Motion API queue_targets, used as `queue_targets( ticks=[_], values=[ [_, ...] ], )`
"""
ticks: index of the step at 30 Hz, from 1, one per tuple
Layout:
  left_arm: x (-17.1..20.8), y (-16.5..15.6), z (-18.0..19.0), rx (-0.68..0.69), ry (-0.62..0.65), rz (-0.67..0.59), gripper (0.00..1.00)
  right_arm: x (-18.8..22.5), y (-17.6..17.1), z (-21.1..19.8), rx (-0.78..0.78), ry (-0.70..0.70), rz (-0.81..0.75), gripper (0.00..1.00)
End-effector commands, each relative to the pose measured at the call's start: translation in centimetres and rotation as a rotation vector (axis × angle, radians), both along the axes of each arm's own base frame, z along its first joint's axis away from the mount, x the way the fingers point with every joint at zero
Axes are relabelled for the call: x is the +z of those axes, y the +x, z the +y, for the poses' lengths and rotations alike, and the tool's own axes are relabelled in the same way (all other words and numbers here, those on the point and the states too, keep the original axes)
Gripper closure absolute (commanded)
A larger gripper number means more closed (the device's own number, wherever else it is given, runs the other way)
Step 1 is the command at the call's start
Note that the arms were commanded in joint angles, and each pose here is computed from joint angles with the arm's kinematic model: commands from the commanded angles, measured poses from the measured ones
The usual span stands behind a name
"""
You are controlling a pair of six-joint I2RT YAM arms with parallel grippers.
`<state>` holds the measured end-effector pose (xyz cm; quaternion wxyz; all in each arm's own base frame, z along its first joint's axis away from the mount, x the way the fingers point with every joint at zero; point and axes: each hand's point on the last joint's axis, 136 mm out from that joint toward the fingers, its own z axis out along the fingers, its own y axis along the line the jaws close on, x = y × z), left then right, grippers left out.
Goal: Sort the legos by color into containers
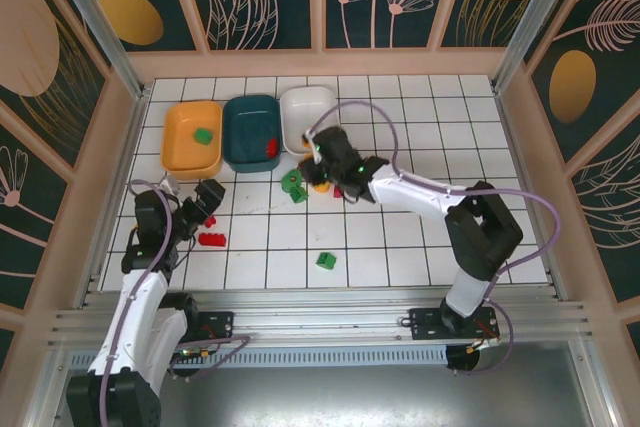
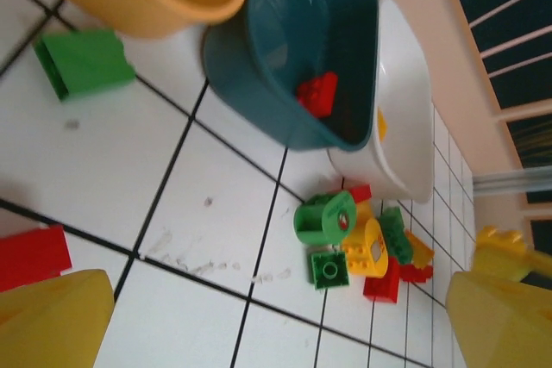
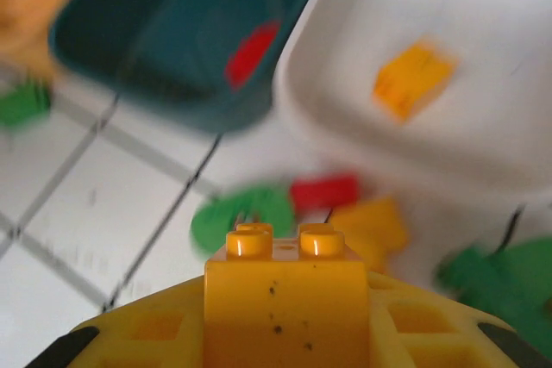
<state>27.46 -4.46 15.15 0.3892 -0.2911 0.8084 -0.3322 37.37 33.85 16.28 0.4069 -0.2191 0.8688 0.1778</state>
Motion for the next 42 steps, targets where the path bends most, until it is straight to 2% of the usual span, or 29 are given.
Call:
queue_targets(
  ticks=[1,6,11,13,15,17,19,24,30,34,42],
  values=[
    [1.8,-0.3,1.9,0.076,0.105,0.013,0.01,0.4,5.7,-1.2,-0.119,0.028,-0.033,0.7],
    [2.0,-1.2,2.7,0.11,0.145,0.045,0.01,-1.2,10.2,-1.0,-0.142,0.015,-0.013,0.7],
    [0.8,-2.3,2.7,0.126,0.128,0.067,0.01,-2.9,12.7,-0.6,-0.138,-0.022,0.009,0.68],
    [0.0,-2.7,3.0,0.146,0.131,0.082,0.01,-2.8,13.3,-0.1,-0.126,-0.015,0.011,0.6],
    [-0.8,-2.9,3.3,0.168,0.126,0.1,0.01,-2.6,13.7,-0.2,-0.136,-0.021,0.007,0.44],
    [-1.2,-2.7,3.3,0.174,0.117,0.111,0.04,-1.3,13.7,-0.2,-0.143,-0.014,-0.012,0.35],
    [-2.3,-2.7,3.3,0.18,0.108,0.144,0.1,0.4,12.9,-0.5,-0.152,0.013,-0.044,0.3],
    [-5.5,-2.5,3.6,0.19,0.116,0.218,0.21,2.8,8.9,-1.5,-0.168,0.102,-0.056,0.28],
    [-7.1,-0.6,4.4,0.194,0.176,0.266,0.32,1.6,3.1,-2.4,-0.158,0.156,-0.022,0.29],
    [-8.5,0.6,4.2,0.168,0.224,0.318,0.37,0.1,0.7,-4.2,-0.179,0.162,0.029,0.31],
    [-9.8,1.7,5.3,0.173,0.377,0.388,0.37,-2.0,-3.2,-8.0,-0.203,0.139,0.034,0.31]
  ],
)
